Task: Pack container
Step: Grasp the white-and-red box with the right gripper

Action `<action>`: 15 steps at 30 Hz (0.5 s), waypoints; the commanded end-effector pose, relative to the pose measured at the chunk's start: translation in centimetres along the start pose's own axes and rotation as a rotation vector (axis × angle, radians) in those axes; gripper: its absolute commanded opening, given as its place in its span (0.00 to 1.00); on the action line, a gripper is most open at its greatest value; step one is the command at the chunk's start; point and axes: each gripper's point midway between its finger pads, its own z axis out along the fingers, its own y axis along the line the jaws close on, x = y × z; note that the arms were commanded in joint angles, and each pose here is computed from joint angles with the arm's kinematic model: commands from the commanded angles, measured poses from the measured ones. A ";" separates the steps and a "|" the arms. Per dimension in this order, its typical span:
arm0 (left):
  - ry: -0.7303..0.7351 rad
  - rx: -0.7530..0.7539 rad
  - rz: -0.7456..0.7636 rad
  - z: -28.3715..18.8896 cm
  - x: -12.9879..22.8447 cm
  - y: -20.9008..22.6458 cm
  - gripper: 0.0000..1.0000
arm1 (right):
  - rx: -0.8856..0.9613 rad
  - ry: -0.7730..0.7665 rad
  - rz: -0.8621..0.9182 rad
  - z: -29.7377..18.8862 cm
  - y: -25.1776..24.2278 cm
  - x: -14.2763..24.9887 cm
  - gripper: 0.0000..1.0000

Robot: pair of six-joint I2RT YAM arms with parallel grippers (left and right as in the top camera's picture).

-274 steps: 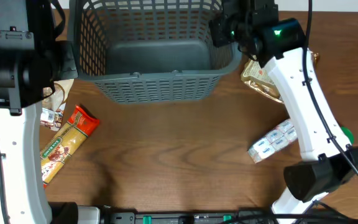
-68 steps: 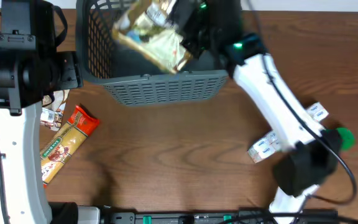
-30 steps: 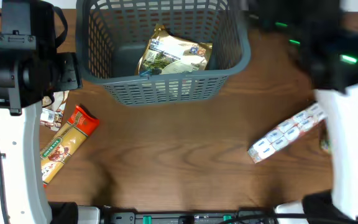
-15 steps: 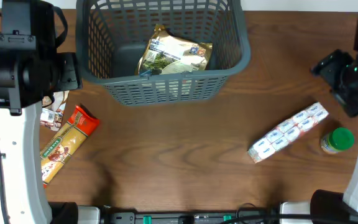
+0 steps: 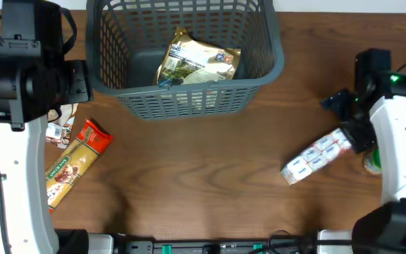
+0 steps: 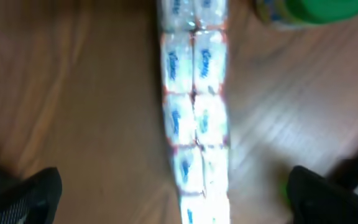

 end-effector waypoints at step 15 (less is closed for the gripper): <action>0.007 -0.005 -0.005 -0.2 0.3 0.3 0.70 | -0.002 -0.016 0.003 11.9 -2.6 3.4 0.99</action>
